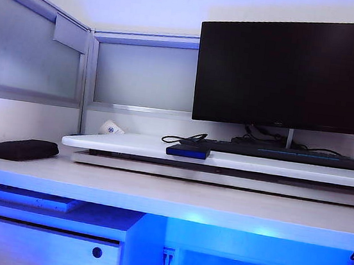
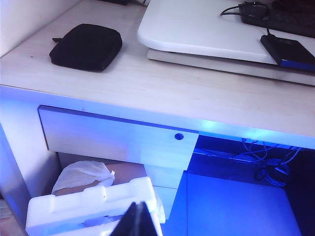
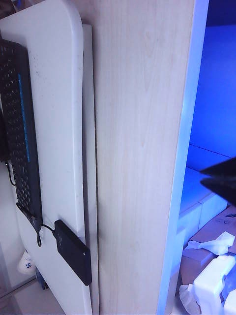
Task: Unplug the data cable of the portable hard drive.
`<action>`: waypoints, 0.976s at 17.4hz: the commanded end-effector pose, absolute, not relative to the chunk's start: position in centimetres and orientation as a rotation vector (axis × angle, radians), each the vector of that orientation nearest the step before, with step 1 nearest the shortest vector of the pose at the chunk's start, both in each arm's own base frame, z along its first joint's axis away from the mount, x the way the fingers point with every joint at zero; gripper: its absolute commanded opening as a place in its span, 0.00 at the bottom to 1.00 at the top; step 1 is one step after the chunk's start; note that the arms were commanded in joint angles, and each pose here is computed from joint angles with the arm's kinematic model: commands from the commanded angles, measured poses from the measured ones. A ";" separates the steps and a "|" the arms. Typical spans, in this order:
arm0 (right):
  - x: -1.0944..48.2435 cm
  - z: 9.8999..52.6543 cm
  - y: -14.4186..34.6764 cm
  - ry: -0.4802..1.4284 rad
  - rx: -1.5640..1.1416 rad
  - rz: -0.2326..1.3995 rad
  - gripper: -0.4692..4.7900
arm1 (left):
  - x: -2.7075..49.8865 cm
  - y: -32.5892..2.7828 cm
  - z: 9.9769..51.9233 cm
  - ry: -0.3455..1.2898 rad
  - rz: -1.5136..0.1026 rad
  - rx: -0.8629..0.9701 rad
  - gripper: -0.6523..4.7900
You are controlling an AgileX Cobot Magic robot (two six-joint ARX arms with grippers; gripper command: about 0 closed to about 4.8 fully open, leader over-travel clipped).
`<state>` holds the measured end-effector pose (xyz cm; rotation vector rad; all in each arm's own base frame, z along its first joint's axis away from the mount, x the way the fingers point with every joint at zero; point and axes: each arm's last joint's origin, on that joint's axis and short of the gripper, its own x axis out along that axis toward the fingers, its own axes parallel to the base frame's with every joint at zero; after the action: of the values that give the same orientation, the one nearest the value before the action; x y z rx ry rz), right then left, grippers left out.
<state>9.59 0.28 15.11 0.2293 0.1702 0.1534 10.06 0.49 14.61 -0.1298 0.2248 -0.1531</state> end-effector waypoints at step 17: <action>9.6 15.1 0.3 0.165 0.228 0.154 0.08 | 10.1 0.6 14.6 0.220 -0.128 -0.126 0.11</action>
<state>9.59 0.28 15.11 0.2293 0.1702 0.1534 10.06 0.51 14.62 -0.1290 0.2239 -0.1471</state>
